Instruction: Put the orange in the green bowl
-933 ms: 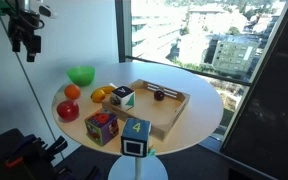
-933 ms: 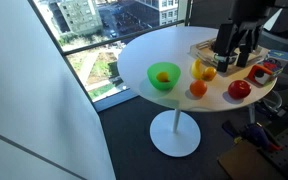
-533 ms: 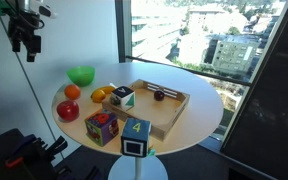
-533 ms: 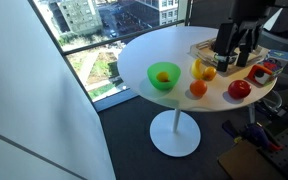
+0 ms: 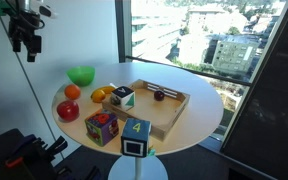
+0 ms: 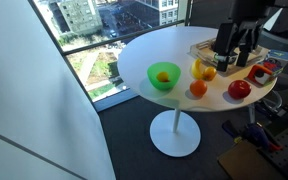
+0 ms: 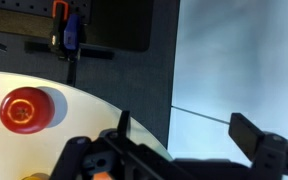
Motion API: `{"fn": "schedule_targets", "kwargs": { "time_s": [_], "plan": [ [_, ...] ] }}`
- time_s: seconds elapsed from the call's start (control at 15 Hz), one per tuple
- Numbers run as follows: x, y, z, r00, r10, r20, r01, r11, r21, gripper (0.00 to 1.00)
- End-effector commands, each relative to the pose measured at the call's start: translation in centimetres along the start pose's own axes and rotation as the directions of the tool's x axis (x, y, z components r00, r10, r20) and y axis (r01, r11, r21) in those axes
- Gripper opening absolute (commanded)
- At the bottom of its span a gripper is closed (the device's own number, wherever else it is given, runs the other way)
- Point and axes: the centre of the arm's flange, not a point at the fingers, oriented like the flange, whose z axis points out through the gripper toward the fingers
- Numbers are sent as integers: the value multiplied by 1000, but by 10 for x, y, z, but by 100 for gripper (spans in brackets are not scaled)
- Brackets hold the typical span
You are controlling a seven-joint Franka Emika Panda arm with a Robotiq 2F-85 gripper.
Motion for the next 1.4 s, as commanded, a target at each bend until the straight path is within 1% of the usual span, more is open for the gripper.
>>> {"fn": "schedule_targets", "kwargs": {
  "time_s": [0.0,0.27,0.53,0.73,1.07,1.33],
  "plan": [
    [5,3,-8,999,14,-31,-14,1000,-14,100],
    [12,13,-17,996,30,-79,-33,999,-38,100],
    [18,26,-22,988,26,-149,-41,994,-99,100],
    [22,33,-22,976,-7,-216,-25,989,-143,100],
    [23,39,-19,956,-48,-289,5,989,-148,100],
    [22,48,-13,949,-50,-311,1,988,-157,100]
  ]
}}
